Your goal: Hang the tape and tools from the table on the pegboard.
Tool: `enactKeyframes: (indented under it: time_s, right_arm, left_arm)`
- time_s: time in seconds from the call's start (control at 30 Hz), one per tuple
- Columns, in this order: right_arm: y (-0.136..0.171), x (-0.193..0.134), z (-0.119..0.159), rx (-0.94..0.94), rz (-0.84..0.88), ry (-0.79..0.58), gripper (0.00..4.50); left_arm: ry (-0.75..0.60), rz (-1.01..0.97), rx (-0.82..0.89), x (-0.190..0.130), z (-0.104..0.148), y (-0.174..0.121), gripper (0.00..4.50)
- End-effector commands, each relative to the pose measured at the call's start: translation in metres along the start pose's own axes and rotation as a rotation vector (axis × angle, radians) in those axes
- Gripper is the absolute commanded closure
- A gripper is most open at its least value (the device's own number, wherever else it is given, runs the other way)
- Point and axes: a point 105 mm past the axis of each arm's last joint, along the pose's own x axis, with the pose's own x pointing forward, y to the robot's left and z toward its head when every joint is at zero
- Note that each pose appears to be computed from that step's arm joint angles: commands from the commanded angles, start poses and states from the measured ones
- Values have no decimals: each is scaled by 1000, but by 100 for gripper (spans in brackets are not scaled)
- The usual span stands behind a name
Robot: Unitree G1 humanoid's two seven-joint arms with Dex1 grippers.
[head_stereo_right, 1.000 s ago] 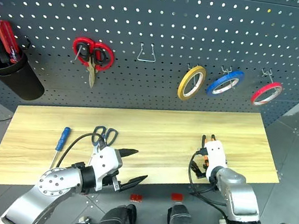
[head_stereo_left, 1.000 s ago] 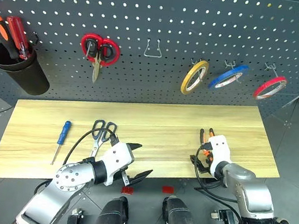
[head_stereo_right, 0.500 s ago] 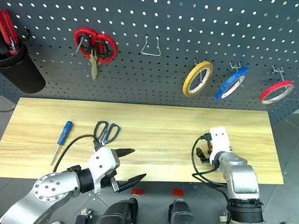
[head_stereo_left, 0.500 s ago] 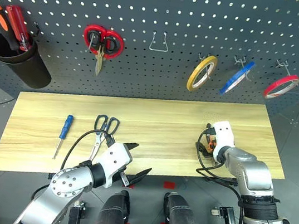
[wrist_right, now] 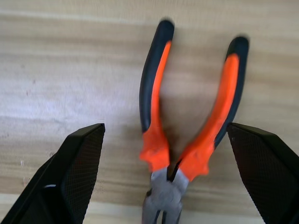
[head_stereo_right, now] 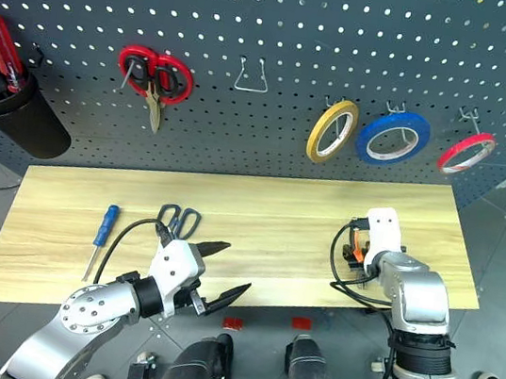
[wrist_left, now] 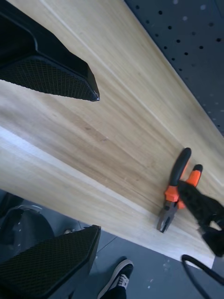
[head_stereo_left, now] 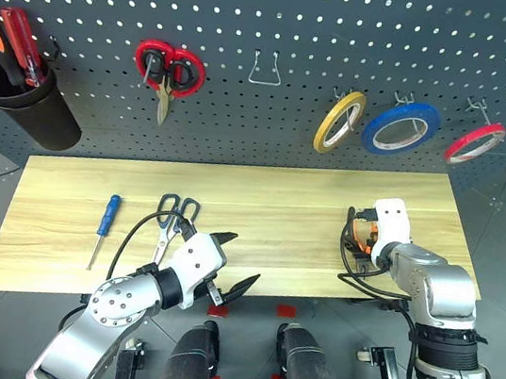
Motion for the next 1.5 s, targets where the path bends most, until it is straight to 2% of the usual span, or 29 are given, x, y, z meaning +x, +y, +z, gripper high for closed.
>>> enactKeyframes:
  time_s: [0.03,0.3,0.57,1.03,1.5]
  right_arm:
    - [-6,2,-7,57,-22,32,5]
    - [-14,14,-4,102,-80,36,5]
    - [-8,23,-3,109,-60,43,5]
    - [3,44,10,59,-20,33,5]
    - [13,50,13,-39,43,20,5]
  left_arm:
    - [-19,-7,8,-2,5,-4,0]
    - [-10,-3,9,-5,5,-5,0]
    - [-11,-11,9,-5,6,-7,0]
    - [-19,-25,13,-6,11,-7,0]
    - [-20,-17,14,-6,12,-6,0]
